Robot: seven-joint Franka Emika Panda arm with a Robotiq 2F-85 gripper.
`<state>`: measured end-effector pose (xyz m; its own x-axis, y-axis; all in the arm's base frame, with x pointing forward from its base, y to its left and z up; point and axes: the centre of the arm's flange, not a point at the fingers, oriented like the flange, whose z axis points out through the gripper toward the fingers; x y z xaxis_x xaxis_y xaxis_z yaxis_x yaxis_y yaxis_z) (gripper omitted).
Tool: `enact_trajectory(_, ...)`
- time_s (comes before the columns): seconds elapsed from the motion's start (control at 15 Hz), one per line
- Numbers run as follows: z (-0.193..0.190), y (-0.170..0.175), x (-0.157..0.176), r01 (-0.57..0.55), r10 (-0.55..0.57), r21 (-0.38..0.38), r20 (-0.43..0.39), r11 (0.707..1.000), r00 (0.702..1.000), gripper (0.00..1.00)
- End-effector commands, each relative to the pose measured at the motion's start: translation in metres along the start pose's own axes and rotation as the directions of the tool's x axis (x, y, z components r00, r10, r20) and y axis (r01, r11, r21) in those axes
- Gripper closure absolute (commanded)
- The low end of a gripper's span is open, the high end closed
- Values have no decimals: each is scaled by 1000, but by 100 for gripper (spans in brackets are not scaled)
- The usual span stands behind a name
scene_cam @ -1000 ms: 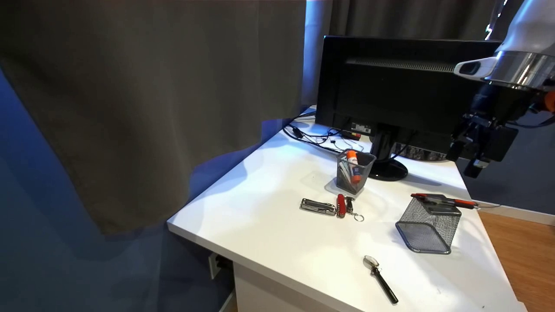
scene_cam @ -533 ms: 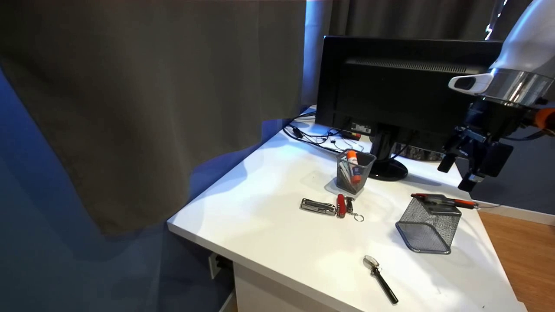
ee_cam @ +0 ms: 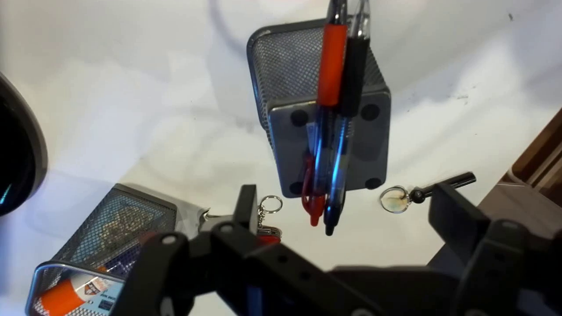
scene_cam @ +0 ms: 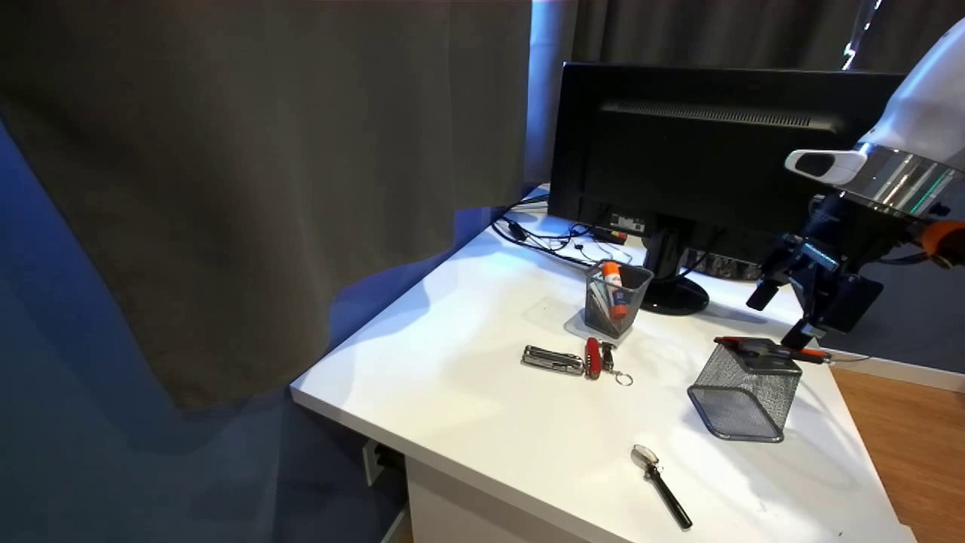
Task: Remove the pens from the top of the pen holder, then set the pen holder upright
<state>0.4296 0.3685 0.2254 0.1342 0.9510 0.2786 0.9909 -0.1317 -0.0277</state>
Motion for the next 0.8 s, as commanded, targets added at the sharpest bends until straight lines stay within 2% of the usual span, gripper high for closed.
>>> enact_trajectory(0.0, 6, -3, -12, 48, -48, -11, -44, 999, 998, 0)
enact_trajectory(0.33, 8, -2, -22, 54, -54, 7, -30, 999, 998, 0)
enact_trajectory(0.53, 9, -1, -25, 60, -60, 12, -32, 998, 998, 16)
enact_trajectory(0.67, 11, -1, -25, 63, -63, 17, -35, 998, 997, 33)
enact_trajectory(0.73, 13, -2, -25, 67, -66, 18, -36, 998, 997, 34)
